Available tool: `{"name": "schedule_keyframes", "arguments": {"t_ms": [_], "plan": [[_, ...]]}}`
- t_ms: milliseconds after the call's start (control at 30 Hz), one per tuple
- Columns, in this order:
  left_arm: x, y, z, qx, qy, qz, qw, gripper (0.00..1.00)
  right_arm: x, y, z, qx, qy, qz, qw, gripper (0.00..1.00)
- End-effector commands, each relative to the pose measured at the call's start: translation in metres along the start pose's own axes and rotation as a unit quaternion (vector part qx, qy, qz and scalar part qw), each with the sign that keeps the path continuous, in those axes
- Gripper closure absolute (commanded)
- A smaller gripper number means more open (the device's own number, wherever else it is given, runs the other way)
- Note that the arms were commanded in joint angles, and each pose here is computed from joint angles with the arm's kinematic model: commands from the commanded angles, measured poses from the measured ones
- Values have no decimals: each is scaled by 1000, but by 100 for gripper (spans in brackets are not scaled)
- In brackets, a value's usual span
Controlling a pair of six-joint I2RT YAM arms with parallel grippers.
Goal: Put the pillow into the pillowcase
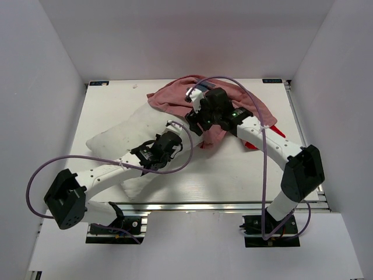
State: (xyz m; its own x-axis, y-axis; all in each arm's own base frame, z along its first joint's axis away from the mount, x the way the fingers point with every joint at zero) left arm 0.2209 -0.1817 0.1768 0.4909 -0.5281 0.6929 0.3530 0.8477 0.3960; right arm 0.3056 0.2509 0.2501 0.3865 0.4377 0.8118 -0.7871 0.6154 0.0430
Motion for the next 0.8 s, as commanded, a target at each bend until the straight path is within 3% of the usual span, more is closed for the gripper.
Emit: {"name": "schedule_keyframes", "arguments": {"t_ms": [0,67,100,133,167,200,367,500,667,767], "plan": [[10,9,8,13,-17,25,999,100,14,-13,-13,-51,-22,18,998,28],[15,13,15,9,-26,34,999,100,22,-16,-14,-56,-28,24,998,45],[22,18,23,5,-41,47,998,100,23,-15,-14,-51,-28,24,998,72],[26,20,27,2,-49,55,997,100,29,-14,-11,-47,-33,23,998,87],[30,23,32,-3,-58,63,996,100,33,-11,-8,-37,-38,22,998,97],[38,26,40,-16,-73,78,994,100,42,-2,-1,1,-50,22,999,100],[78,26,62,-98,-109,117,982,100,117,71,63,130,-146,37,980,100],[117,24,70,-132,-167,154,965,100,153,130,88,252,-171,3,953,100],[150,38,91,-139,-240,218,936,100,179,144,87,309,-177,-96,930,100],[142,59,107,-95,-272,254,923,100,188,139,93,327,-178,-142,917,100]]}}
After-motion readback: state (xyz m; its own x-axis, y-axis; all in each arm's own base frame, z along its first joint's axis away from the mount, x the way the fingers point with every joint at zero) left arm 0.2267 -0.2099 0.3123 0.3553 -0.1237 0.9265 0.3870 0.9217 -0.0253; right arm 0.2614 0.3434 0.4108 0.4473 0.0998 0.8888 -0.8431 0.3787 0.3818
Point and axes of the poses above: each gripper's point midway between its finger pads, its own z axis back along the fingers, its own y axis along the line the jaws close on, x = y × z, the point moved 8 cm from there along z, back along the fingers, and after that the axes turned 9 degrees about -z, right-handed, at the moved point
